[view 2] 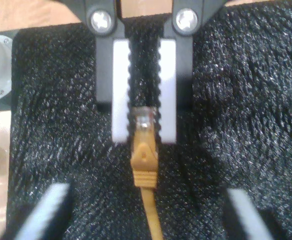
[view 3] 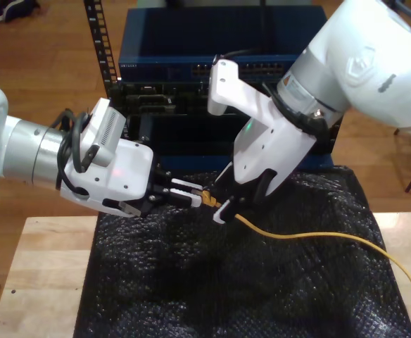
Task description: Grab the cable and plug it in
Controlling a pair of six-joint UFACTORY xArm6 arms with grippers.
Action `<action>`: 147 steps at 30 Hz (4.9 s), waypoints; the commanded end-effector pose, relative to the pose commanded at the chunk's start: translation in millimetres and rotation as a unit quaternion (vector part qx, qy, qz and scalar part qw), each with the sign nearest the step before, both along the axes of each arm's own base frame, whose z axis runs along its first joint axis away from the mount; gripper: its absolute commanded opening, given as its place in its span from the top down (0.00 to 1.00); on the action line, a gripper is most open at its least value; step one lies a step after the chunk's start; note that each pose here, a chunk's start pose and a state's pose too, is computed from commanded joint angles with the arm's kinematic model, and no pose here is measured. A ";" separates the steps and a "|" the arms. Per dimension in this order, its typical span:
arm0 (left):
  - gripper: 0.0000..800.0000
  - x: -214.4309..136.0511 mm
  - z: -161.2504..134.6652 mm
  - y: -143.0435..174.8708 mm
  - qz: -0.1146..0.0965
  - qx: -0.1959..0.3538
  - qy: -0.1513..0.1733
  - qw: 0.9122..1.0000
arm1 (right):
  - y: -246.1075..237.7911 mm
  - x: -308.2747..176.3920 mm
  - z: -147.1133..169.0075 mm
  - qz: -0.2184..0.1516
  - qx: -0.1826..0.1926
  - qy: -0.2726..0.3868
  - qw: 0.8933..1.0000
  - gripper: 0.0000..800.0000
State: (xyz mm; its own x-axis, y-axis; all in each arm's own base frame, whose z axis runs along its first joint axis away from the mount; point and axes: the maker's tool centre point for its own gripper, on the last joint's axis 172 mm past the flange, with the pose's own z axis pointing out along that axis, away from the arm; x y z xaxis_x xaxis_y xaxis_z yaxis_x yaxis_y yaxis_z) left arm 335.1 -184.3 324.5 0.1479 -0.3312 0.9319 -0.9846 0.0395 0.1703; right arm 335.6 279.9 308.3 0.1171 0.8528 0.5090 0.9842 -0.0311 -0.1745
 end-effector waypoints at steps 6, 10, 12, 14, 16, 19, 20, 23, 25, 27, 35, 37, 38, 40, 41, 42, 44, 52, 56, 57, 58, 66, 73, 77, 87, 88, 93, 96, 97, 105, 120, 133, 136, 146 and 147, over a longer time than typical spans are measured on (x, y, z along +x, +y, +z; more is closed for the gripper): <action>0.99 -5.2 -2.9 -2.6 -0.003 -0.013 0.051 0.999 | -9.8 7.4 1.4 0.021 0.007 -0.024 0.999 0.02; 0.99 -4.5 -0.5 -5.8 -0.004 -0.029 0.061 0.998 | -8.9 10.5 12.3 0.036 0.020 -0.045 0.998 0.01; 0.99 -4.1 -1.3 -6.1 -0.003 -0.031 0.065 0.997 | -6.2 9.6 21.9 0.031 0.034 -0.049 0.998 0.01; 0.99 -3.5 -2.8 -6.1 -0.003 -0.033 0.068 0.997 | -6.5 9.0 33.0 0.027 0.045 -0.058 0.997 0.02; 0.99 -4.0 -3.2 -6.3 -0.003 -0.033 0.072 0.997 | -8.4 8.9 42.9 0.026 0.049 -0.071 0.996 0.02; 0.99 -4.5 -4.3 -5.4 -0.002 -0.038 0.089 0.995 | -10.2 7.3 60.5 0.040 0.057 -0.104 0.992 0.02; 0.99 -5.2 -5.5 -4.5 -0.002 -0.042 0.097 0.994 | -10.6 6.2 67.0 0.048 0.060 -0.117 0.990 0.02; 0.99 -5.1 -2.9 -1.5 -0.003 -0.066 0.120 0.991 | -11.1 2.5 82.5 0.069 0.067 -0.148 0.984 0.02; 0.99 -2.9 3.3 0.7 0.000 -0.090 0.131 0.987 | -11.1 -0.3 88.9 0.076 0.070 -0.160 0.982 0.02; 0.99 1.3 8.0 4.7 0.006 -0.108 0.136 0.985 | -11.1 -4.4 91.2 0.088 0.072 -0.169 0.979 0.02; 0.99 -1.2 17.0 5.2 -0.001 -0.144 0.162 0.976 | -16.1 -24.0 94.9 0.131 0.076 -0.209 0.966 0.02; 0.99 -2.4 19.7 4.5 -0.004 -0.151 0.173 0.973 | -17.6 -28.1 95.1 0.138 0.077 -0.217 0.963 0.02; 0.99 -2.4 20.6 4.3 -0.004 -0.155 0.178 0.972 | -17.4 -29.3 96.1 0.142 0.077 -0.220 0.962 0.02; 0.99 -4.0 21.4 3.8 -0.009 -0.162 0.189 0.968 | -16.6 -30.5 95.9 0.146 0.077 -0.222 0.961 0.02; 0.99 -5.5 21.0 3.7 -0.012 -0.166 0.196 0.966 | -16.4 -31.6 94.2 0.147 0.077 -0.221 0.961 0.02; 0.99 -7.4 21.4 3.5 -0.017 -0.170 0.204 0.964 | -16.1 -32.2 92.1 0.148 0.077 -0.219 0.961 0.02; 0.99 -11.5 24.2 3.3 -0.026 -0.178 0.222 0.958 | -13.4 -34.2 92.4 0.152 0.078 -0.223 0.960 0.02; 0.99 -13.5 32.2 4.2 -0.037 -0.203 0.250 0.946 | 10.7 -14.9 73.8 0.150 0.078 -0.300 0.939 0.02; 0.99 -18.2 35.8 4.5 -0.048 -0.212 0.256 0.942 | 23.6 -17.3 65.9 0.155 0.079 -0.315 0.933 0.01; 0.99 -18.8 36.3 5.1 -0.050 -0.214 0.258 0.941 | 24.0 -17.6 65.3 0.154 0.079 -0.318 0.932 0.01; 0.99 -19.4 37.1 5.2 -0.052 -0.217 0.260 0.940 | 22.9 -17.3 66.3 0.151 0.079 -0.322 0.931 0.01; 0.99 -17.8 41.1 6.3 -0.051 -0.227 0.260 0.937 | 16.5 -23.6 79.8 0.145 0.085 -0.343 0.924 0.01; 0.99 -12.3 46.4 12.4 -0.053 -0.262 0.284 0.921 | 8.2 -11.0 92.0 0.117 0.085 -0.383 0.912 0.02; 0.99 -12.5 45.3 12.8 -0.055 -0.265 0.288 0.919 | 8.9 -11.1 92.0 0.118 0.085 -0.385 0.911 0.02; 0.98 -15.2 44.9 15.9 -0.069 -0.277 0.328 0.901 | 15.4 -20.6 86.7 0.137 0.088 -0.402 0.901 0.02; 0.98 -15.2 44.9 15.9 -0.069 -0.277 0.329 0.900 | 18.1 -22.3 86.7 0.140 0.090 -0.408 0.898 0.02; 0.99 -15.5 45.1 16.1 -0.070 -0.276 0.336 0.898 | 31.3 -31.6 80.9 0.155 0.095 -0.417 0.890 0.03; 0.99 -17.0 45.7 16.6 -0.074 -0.275 0.352 0.892 | 32.0 -32.9 75.9 0.156 0.093 -0.416 0.891 0.03; 0.99 -17.8 47.3 17.1 -0.077 -0.276 0.358 0.889 | 32.5 -33.5 74.4 0.157 0.094 -0.414 0.892 0.04; 1.00 -20.0 49.5 18.1 -0.084 -0.279 0.363 0.885 | 31.5 -32.2 72.6 0.153 0.093 -0.415 0.892 0.14; 1.00 -21.1 50.2 18.4 -0.086 -0.281 0.364 0.884 | 30.3 -23.8 77.3 0.137 0.094 -0.426 0.889 0.41; 1.00 -26.6 55.8 19.4 -0.100 -0.288 0.367 0.879 | 30.1 -23.1 77.9 0.135 0.094 -0.427 0.889 0.52; 1.00 -26.9 56.1 19.5 -0.100 -0.289 0.367 0.878 | 30.1 -23.1 77.9 0.135 0.094 -0.427 0.889 0.54; 0.99 -28.2 56.8 19.4 -0.103 -0.290 0.369 0.877 | 30.8 -24.0 77.7 0.135 0.095 -0.425 0.890 0.55; 0.99 -28.2 56.8 19.4 -0.103 -0.290 0.369 0.877 | 30.8 -24.0 77.7 0.134 0.095 -0.425 0.890 0.55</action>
State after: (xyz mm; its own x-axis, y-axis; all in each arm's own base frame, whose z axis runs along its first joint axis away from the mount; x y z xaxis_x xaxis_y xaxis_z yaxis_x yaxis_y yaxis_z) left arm 306.9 -164.9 381.3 0.7742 0.0769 0.6283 -0.5766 0.4950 0.6500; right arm 311.7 310.6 386.0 -0.5739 0.6811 0.4547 0.7312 0.1761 0.6591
